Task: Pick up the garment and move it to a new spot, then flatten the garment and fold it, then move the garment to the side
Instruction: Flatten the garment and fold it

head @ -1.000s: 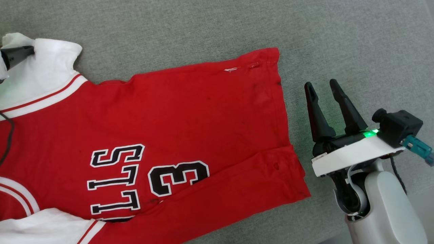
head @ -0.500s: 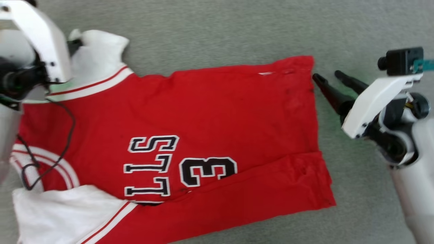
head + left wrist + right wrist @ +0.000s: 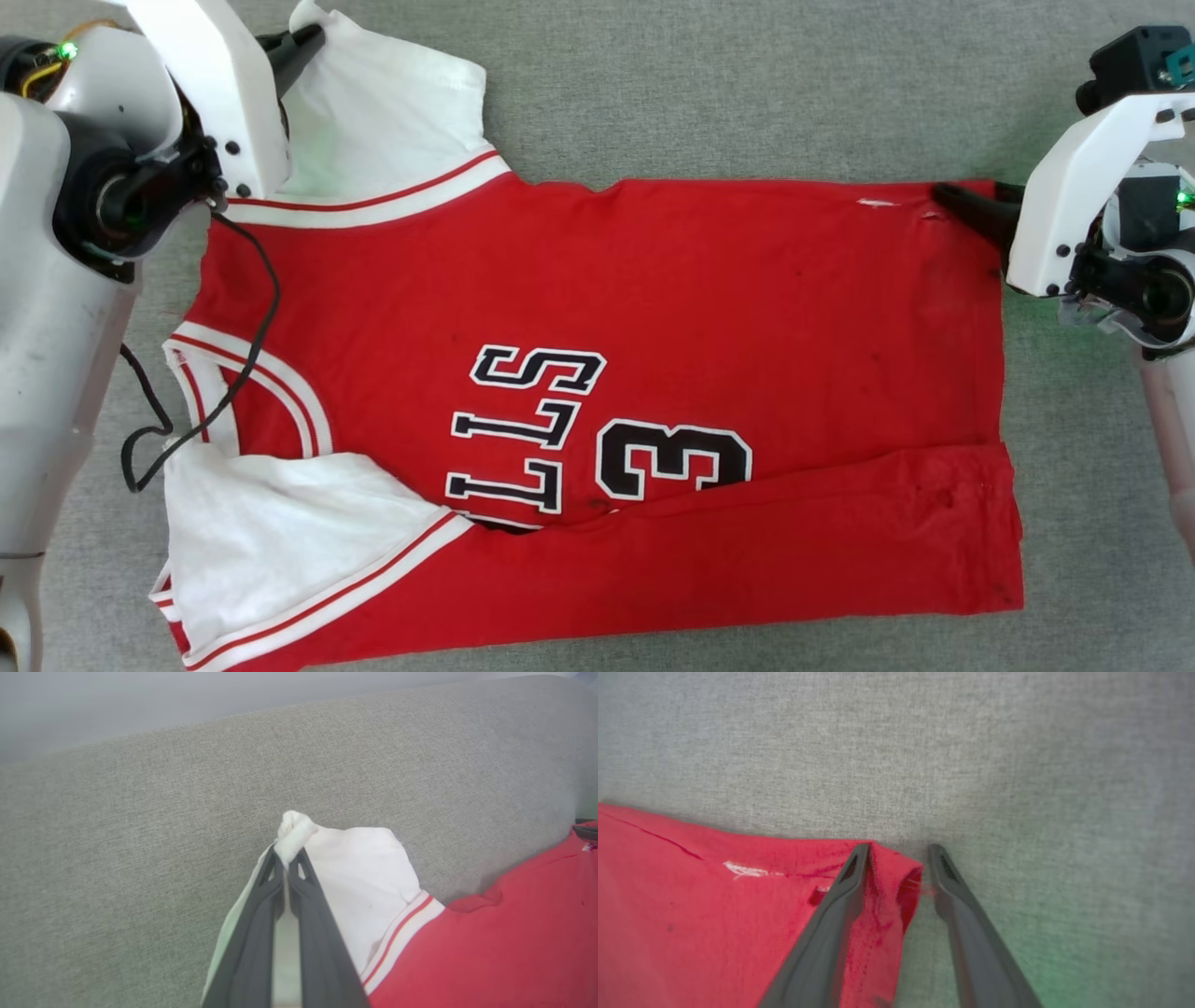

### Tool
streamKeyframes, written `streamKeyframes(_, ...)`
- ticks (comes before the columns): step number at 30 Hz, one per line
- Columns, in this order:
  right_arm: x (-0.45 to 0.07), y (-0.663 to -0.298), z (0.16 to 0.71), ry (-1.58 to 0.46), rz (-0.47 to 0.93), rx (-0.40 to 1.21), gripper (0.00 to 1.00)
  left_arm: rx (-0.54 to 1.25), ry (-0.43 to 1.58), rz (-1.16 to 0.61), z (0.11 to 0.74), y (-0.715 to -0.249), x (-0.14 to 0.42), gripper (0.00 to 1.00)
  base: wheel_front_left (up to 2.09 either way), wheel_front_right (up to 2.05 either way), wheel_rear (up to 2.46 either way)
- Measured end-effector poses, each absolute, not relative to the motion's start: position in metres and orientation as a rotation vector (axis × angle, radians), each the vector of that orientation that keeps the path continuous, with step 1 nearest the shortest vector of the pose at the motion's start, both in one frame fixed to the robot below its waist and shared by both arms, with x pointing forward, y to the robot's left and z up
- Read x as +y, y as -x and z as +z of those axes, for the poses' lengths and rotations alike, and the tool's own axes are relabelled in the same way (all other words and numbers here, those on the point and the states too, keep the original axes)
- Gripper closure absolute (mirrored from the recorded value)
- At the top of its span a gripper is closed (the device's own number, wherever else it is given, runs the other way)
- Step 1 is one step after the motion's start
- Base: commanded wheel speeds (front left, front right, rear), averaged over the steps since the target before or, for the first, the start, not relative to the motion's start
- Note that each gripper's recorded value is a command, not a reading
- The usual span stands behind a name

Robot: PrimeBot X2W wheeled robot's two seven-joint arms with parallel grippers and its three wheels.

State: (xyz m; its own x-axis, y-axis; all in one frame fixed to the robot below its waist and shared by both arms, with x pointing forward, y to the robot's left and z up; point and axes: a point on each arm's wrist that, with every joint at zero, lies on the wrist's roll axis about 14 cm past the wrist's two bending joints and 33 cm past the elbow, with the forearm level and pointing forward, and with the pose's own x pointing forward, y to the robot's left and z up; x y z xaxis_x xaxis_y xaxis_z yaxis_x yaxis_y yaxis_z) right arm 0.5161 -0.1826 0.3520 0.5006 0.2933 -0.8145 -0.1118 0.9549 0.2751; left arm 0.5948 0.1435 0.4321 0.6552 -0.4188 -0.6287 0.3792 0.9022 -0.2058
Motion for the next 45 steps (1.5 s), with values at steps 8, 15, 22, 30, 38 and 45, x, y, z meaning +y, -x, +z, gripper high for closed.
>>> streamKeyframes(8, -0.182, -0.523, 0.375, -0.128, 0.244, 0.914, 1.00, 0.623, 0.104, -0.414, 0.451, -0.583, 0.155, 1.00, 0.00, 0.00, 0.00)
streamKeyframes(15, -0.189, -0.525, 0.426, -0.113, 0.222, 0.696, 1.00, 0.459, 0.232, -0.319, 0.479, -0.548, 0.181, 1.00, 0.00, 0.00, 0.00)
streamKeyframes(22, -0.192, -0.488, 0.436, -0.162, 0.198, 0.644, 1.00, 0.438, 0.311, -0.196, 0.472, -0.478, 0.217, 1.00, 0.00, 0.00, 0.00)
streamKeyframes(30, -0.185, -0.429, 0.415, -0.269, 0.171, 0.679, 1.00, 0.572, 0.428, -0.066, 0.423, -0.387, 0.229, 1.00, 0.00, 0.00, 0.00)
streamKeyframes(38, -0.187, -0.364, 0.373, -0.353, 0.103, 0.779, 0.00, 0.693, 0.510, 0.025, 0.380, -0.338, 0.223, 0.00, 0.00, 0.00, 0.00)
streamKeyframes(45, -0.190, -0.360, 0.384, -0.367, 0.090, 0.690, 0.00, 0.562, 0.444, 0.050, 0.390, -0.351, 0.224, 0.00, 0.00, 0.00, 0.00)
